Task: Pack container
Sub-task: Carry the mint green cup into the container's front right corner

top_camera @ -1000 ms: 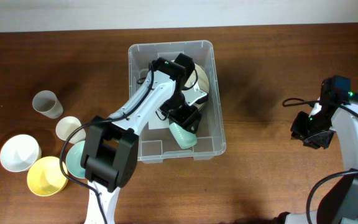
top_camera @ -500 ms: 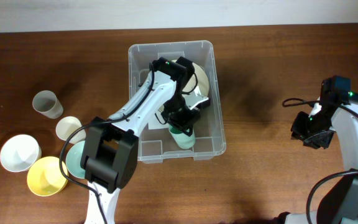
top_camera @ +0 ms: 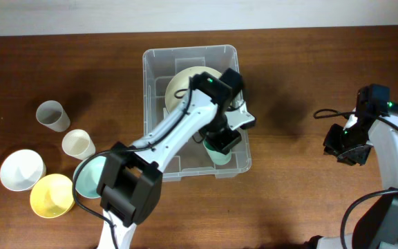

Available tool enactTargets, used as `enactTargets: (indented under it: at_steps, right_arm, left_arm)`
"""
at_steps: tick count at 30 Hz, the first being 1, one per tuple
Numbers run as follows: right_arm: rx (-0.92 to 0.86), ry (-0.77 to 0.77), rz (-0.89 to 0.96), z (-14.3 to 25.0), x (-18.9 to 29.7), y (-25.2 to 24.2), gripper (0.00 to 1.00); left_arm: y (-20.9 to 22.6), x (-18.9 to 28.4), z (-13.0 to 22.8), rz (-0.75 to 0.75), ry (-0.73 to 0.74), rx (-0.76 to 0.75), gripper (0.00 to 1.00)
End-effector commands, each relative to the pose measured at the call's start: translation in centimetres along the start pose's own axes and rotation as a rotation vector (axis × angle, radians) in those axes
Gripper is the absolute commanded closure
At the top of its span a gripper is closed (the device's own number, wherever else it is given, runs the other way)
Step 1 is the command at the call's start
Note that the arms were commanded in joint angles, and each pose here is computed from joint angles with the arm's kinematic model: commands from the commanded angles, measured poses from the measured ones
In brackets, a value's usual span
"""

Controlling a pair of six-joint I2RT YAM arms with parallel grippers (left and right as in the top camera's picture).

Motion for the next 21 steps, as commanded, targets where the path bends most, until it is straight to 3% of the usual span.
enactTargets:
  at_steps: [1, 6, 21]
  right_arm:
    - [0.004, -0.012, 0.004, 0.0, 0.2, 0.1, 0.67]
    - [0.004, -0.012, 0.004, 0.0, 0.2, 0.1, 0.66]
    - [0.004, -0.011, 0.004, 0.0, 0.2, 0.1, 0.67]
  left_arm:
    - [0.5, 1.5, -1.0, -0.173, -0.049, -0.047, 1.0]
    - [2.5, 2.1, -2.5, -0.343, -0.107, -0.005, 1.0]
    - [-0.1, 0.7, -3.1, -0.25, -0.119, -0.038, 0.99]
Point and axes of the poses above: each gripper's point midway between its finger pads, its own x axis back along the fingers, its own y axis along the line the jaws close on, z = x × y, the point moved 1 cm from there along x, back along the fingers, and after that the axes turned 5 degrees about x, right-handed, at the moved point
